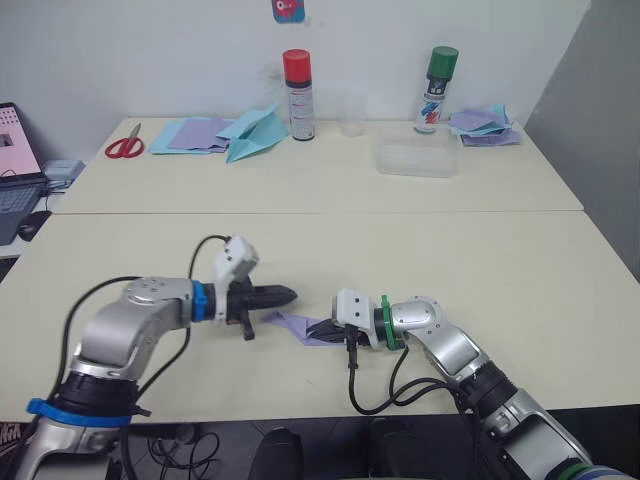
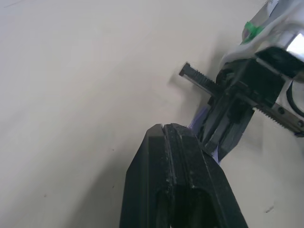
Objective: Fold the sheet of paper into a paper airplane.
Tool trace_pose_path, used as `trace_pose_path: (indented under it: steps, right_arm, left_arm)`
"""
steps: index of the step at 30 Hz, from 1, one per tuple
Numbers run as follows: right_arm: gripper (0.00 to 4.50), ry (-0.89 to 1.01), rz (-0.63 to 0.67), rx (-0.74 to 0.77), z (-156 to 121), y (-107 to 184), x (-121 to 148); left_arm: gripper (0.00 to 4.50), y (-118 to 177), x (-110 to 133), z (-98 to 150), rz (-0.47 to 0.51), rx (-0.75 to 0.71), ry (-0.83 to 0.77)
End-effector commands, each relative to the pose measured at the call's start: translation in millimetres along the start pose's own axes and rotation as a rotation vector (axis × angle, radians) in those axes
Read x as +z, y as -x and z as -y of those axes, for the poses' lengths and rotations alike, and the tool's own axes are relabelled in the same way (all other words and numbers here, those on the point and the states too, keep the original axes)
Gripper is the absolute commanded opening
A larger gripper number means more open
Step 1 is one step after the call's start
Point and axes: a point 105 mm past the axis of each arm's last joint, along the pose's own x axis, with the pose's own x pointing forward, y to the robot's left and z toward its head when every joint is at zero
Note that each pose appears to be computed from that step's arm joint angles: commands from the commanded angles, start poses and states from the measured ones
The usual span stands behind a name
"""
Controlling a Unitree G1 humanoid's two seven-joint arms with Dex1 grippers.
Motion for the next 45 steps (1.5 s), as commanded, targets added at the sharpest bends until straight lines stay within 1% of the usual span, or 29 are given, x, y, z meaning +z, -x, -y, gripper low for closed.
trace_pose_path:
  steps: [1,4,7,8,9,10,12,14,17,20,22,25,26,29,30,33,37,42,45]
  right_arm:
    - [0.03,-0.052,-0.069,-0.023,4,5,-17]
    - [0.03,-0.064,-0.062,-0.027,5,6,-16]
    - [0.03,-0.113,-0.040,0.006,2,7,-10]
    - [0.41,-0.128,-0.037,0.037,-1,9,-8]
    - [0.62,-0.143,-0.032,0.068,-4,12,-6]
    - [0.94,-0.155,-0.028,0.102,-8,15,-3]
    - [1.68,-0.187,-0.031,0.167,-14,23,2]
    - [2.34,-0.220,-0.067,0.235,-21,32,1]
    - [2.34,-0.228,-0.100,0.260,-22,43,0]
    - [2.34,-0.221,-0.050,0.197,-8,53,14]
    - [2.34,-0.253,0.014,0.159,1,58,30]
    - [1.74,-0.277,0.098,0.148,4,61,52]
    - [1.43,-0.275,0.128,0.118,9,59,59]
    - [0.26,-0.287,0.186,0.036,21,51,69]
    - [0.02,-0.285,0.191,0.010,25,47,68]
    - [0.02,-0.248,0.088,-0.094,30,25,38]
    - [0.02,-0.210,0.016,-0.122,25,17,12]
    - [0.02,-0.207,-0.064,-0.146,18,22,-17]
    - [0.02,-0.197,-0.096,-0.134,14,30,-26]
  left_arm:
    - [0.00,-8,-17,0,-0.068,0.007,-0.047]
    - [0.00,-11,-30,-1,-0.122,0.005,-0.070]
    - [0.00,-14,-41,-9,-0.157,0.029,-0.083]
    - [0.00,-15,-42,-10,-0.159,0.029,-0.083]
    - [0.00,-15,-43,-9,-0.164,0.021,-0.084]
    - [0.00,-16,-45,-9,-0.174,0.016,-0.089]
    - [0.00,-17,-51,-10,-0.192,0.014,-0.096]
    - [0.00,-18,-54,-11,-0.200,0.014,-0.091]
    - [0.00,-19,-56,-12,-0.202,0.014,-0.093]
    - [0.00,-20,-56,-13,-0.197,0.019,-0.097]
    - [0.00,-21,-56,-13,-0.198,0.022,-0.102]
    - [0.00,-21,-57,-13,-0.195,0.026,-0.102]
    - [0.00,-21,-57,-12,-0.193,0.026,-0.101]
    - [0.00,-21,-58,-12,-0.193,0.026,-0.101]
    - [0.00,-21,-59,-11,-0.193,0.026,-0.102]
    - [0.00,-21,-60,-11,-0.194,0.026,-0.104]
    - [0.00,-21,-62,-11,-0.205,0.028,-0.109]
    - [0.00,-21,-62,-15,-0.214,0.044,-0.120]
    - [0.00,-22,-63,-15,-0.217,0.045,-0.126]
